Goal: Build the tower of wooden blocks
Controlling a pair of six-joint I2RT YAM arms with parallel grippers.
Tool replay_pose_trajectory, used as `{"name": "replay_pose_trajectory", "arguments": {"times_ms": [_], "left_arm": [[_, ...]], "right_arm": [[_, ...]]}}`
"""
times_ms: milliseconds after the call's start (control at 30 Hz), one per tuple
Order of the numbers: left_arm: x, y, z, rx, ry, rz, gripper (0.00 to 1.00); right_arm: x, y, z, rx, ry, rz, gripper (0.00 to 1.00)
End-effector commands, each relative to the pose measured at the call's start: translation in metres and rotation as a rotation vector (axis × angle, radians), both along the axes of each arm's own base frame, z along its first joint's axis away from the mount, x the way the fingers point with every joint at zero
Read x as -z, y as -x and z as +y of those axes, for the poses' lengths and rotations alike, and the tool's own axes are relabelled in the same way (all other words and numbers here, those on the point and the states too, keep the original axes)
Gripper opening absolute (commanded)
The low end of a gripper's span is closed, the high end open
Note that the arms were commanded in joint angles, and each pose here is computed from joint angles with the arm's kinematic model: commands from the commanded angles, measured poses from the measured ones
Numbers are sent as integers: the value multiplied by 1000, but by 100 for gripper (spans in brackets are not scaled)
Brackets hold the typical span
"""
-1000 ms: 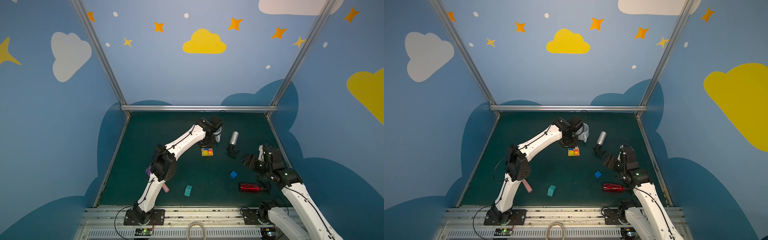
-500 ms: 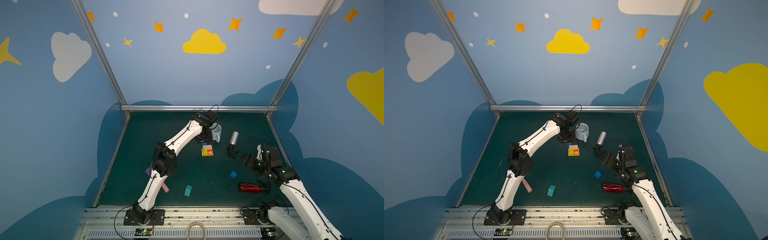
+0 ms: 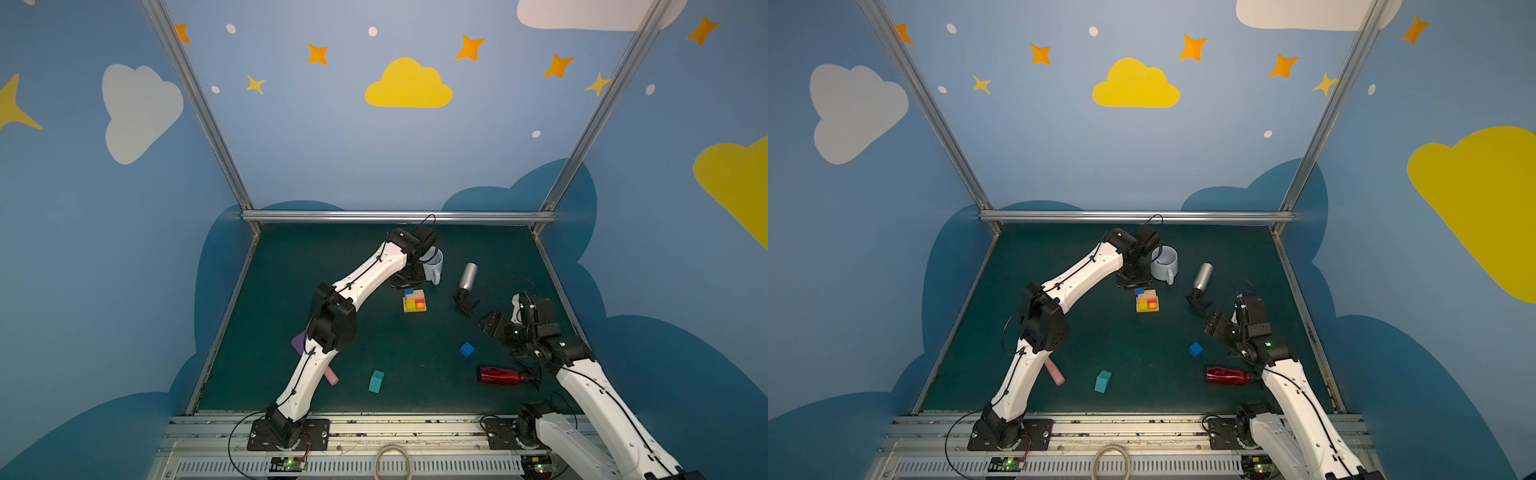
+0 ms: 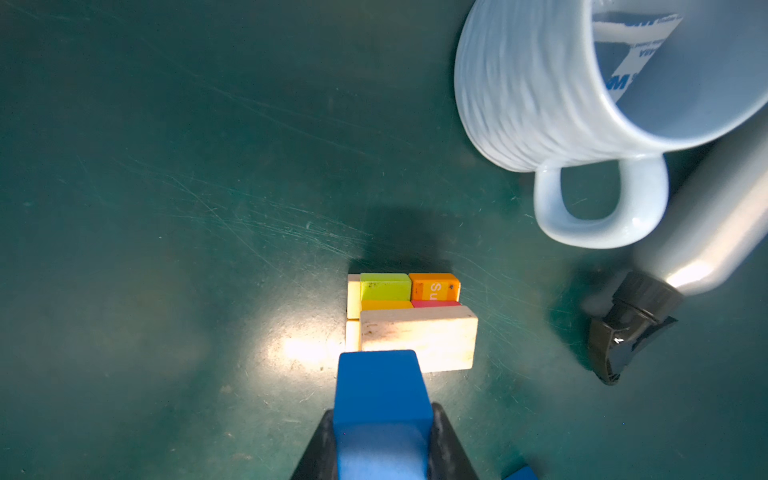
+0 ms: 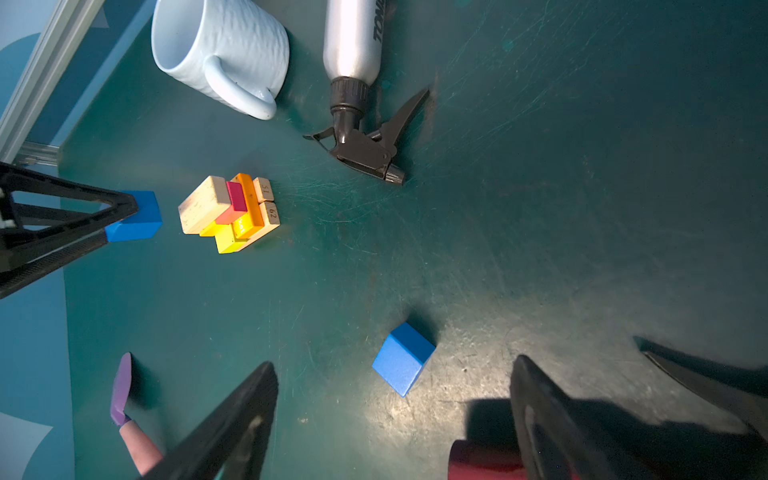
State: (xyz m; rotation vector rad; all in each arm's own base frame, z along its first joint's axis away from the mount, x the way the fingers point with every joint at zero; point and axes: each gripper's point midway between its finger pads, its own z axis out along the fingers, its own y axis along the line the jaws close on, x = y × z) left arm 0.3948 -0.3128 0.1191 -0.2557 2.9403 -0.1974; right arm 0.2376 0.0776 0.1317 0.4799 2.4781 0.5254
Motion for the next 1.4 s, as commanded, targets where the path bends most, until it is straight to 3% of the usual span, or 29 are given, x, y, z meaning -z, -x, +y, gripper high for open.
{"name": "replay_pose_trajectory", "arguments": {"times_ms": [0, 833, 1367], "left_arm": [[12, -1, 2, -23, -21, 16, 5], [23, -4, -7, -8, -10, 23, 8], [23, -3, -9, 18, -62, 7, 11]], "right_arm": [[0, -1, -1, 1, 4, -9, 86], [9, 1, -2, 1, 11, 6, 86], [12, 2, -3, 1, 10, 11, 86]]}}
